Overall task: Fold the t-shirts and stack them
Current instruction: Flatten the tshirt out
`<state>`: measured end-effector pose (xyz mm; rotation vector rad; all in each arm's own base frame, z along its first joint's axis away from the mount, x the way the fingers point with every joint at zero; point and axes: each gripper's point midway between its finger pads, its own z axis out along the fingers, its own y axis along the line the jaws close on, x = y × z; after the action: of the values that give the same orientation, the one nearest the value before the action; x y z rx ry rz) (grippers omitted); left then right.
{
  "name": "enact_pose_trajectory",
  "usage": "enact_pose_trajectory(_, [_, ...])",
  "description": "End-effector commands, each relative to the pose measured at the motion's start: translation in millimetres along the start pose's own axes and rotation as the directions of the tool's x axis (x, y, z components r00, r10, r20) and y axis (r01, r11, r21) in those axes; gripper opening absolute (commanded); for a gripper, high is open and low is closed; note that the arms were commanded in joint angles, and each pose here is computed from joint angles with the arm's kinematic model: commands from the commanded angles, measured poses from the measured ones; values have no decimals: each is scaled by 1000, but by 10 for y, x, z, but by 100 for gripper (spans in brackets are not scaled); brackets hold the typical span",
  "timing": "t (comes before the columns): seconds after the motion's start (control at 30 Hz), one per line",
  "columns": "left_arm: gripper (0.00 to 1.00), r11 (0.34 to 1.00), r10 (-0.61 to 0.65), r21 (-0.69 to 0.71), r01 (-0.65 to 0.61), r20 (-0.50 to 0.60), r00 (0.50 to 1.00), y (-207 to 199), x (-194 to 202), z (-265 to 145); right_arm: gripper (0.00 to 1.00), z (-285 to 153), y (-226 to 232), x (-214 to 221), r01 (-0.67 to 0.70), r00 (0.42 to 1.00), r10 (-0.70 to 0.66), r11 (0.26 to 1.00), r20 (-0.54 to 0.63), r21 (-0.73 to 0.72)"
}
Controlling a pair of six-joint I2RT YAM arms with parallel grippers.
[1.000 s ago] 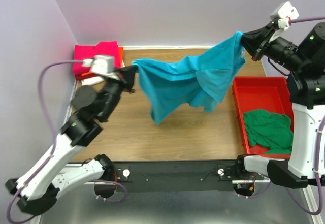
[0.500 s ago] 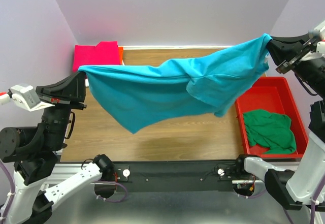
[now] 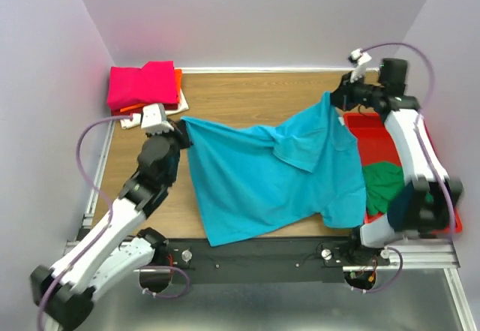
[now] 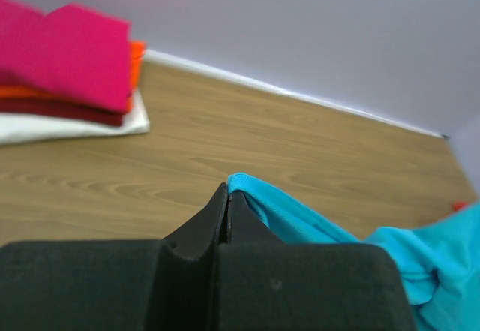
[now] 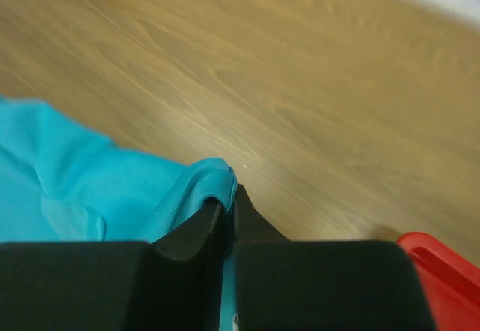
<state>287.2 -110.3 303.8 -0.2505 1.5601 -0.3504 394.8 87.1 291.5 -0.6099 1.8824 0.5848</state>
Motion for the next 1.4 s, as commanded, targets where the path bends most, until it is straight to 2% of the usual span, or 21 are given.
enact_pose_trajectory(0.0, [0, 987, -163, -9, 162, -50, 985, 189, 392, 588, 28, 627, -452, 521, -87, 992, 88, 996, -93, 15])
enact_pose_trajectory(0.03, [0, 989, -145, -48, 139, -144, 979, 310, 771, 813, 33, 846, -690, 757, -127, 979, 136, 990, -152, 65])
enact_pose_trajectory(0.07, [0, 992, -121, -74, 104, -282, 952, 469, 1237, 1012, 54, 943, -774, 850, -136, 972, 151, 986, -177, 94])
enact_pose_trajectory(0.1, [0, 993, -105, -90, 78, -349, 931, 554, 1432, 1120, 63, 1058, -962, 1078, -153, 957, 186, 976, -224, 155])
enact_pose_trajectory(0.13, [2, 995, -90, -75, 67, -364, 927, 487, 1374, 1345, 71, 1093, -1077, 1011, -136, 960, 177, 972, -218, 190])
enact_pose_trajectory(0.17, [23, 996, -65, -79, 33, -459, 886, 593, 1596, 1385, 79, 1103, -1134, 1036, -131, 957, 180, 968, -229, 215])
enact_pose_trajectory(0.23, [41, 995, -71, -97, 21, -549, 832, 679, 1872, 1563, 82, 1082, -1161, 1027, -83, 959, 135, 974, -250, 209])
enact_pose_trajectory(0.27, [43, 995, -73, -101, 20, -553, 830, 681, 1895, 1609, 83, 1057, -1127, 1021, -65, 961, 114, 979, -253, 193])
enact_pose_trajectory(0.37, [60, 997, -48, -70, 13, -518, 854, 607, 1706, 1650, 89, 970, -786, 1005, 55, 964, -42, 998, -262, 43])
enact_pose_trajectory(0.4, [60, 998, -29, -58, 1, -484, 874, 566, 1522, 1652, 91, 959, -588, 1006, 79, 965, -91, 995, -246, -58])
enact_pose_trajectory(0.43, [61, 999, -15, -48, -8, -460, 888, 527, 1379, 1662, 90, 920, -498, 1070, 217, 938, -250, 964, -240, -157])
enact_pose_trajectory(0.5, [64, 996, 20, -67, -54, -432, 902, 558, 1159, 1629, 90, 861, 11, 1378, 249, 896, -350, 906, -274, -342])
enact_pose_trajectory(0.53, [67, 994, 51, -69, -83, -378, 924, 536, 879, 1630, 90, 837, 144, 1493, 331, 852, -460, 843, -250, -424])
enact_pose_trajectory(0.67, [68, 975, 159, -100, -201, -324, 933, 626, 377, 1449, 84, 896, 669, 1833, 437, 742, -640, 688, -200, -580])
enact_pose_trajectory(0.77, [69, 952, 216, -137, -272, -329, 919, 808, 284, 1311, 76, 985, 779, 1887, 425, 723, -653, 679, -227, -599])
enact_pose_trajectory(0.9, [69, 954, 257, -63, -292, -327, 909, 791, 347, 1089, 69, 1061, 751, 2034, 418, 685, -676, 672, -274, -611])
enact_pose_trajectory(0.97, [68, 953, 275, -20, -301, -355, 893, 812, 545, 990, 68, 1057, 798, 2177, 416, 650, -702, 650, -291, -636])
enact_pose_trajectory(1.07, [68, 947, 289, -27, -321, -369, 883, 905, 665, 907, 67, 1022, 842, 2350, 434, 583, -755, 601, -299, -671])
enact_pose_trajectory(1.1, [68, 945, 294, -26, -326, -372, 881, 914, 681, 894, 64, 1013, 888, 2408, 431, 569, -767, 586, -297, -686])
enact_pose_trajectory(1.37, [68, 945, 296, -17, -326, -377, 878, 906, 697, 913, 61, 1078, 936, 2588, 422, 516, -802, 544, -301, -725])
